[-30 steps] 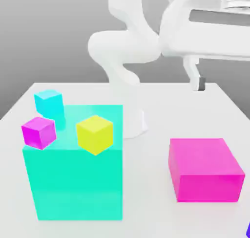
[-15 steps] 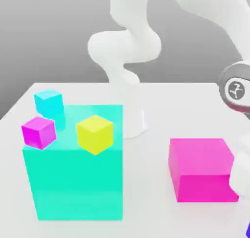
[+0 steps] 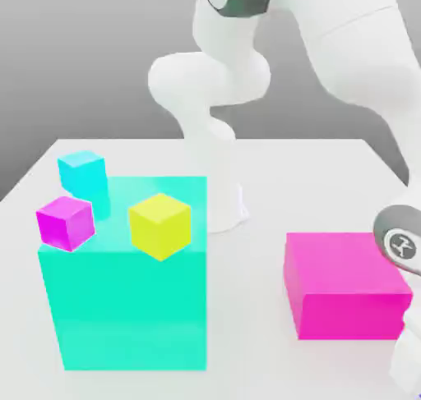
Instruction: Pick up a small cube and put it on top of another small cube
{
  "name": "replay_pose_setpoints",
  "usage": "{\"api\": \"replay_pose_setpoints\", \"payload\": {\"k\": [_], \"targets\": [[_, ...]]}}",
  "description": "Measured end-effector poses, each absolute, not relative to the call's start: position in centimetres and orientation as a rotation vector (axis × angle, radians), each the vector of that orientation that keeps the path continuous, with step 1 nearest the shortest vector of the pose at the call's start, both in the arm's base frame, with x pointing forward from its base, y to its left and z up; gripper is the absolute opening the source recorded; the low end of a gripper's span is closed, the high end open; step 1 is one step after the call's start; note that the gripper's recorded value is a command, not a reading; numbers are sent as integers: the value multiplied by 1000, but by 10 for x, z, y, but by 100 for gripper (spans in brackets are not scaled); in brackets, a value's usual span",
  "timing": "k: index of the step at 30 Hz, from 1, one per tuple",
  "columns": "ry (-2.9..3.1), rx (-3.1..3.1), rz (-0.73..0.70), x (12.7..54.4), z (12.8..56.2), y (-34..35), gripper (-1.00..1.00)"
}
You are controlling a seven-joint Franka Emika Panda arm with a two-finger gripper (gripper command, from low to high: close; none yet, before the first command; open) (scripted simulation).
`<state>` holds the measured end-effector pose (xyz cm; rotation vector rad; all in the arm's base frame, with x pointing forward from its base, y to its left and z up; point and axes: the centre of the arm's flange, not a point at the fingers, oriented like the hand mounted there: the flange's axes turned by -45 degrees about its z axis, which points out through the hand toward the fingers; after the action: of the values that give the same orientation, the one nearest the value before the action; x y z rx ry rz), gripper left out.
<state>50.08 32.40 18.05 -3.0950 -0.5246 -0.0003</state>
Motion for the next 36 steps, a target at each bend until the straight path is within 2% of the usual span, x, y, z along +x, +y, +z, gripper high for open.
{"api": "replay_pose_setpoints", "payload": {"k": [2,7,13,15,18,30,33,36], "targets": [[-464,-3128,21,515,200,303,-100],[-17,-3224,80,558,258,181,-100],[571,-3162,148,558,337,32,-100],[859,-3082,153,540,366,-37,-100],[1148,-2967,141,505,399,-92,-100],[1956,-2405,80,346,475,-196,-100],[2129,-2230,59,303,484,-208,-100],[2304,-2115,10,276,471,-206,-100]]}}
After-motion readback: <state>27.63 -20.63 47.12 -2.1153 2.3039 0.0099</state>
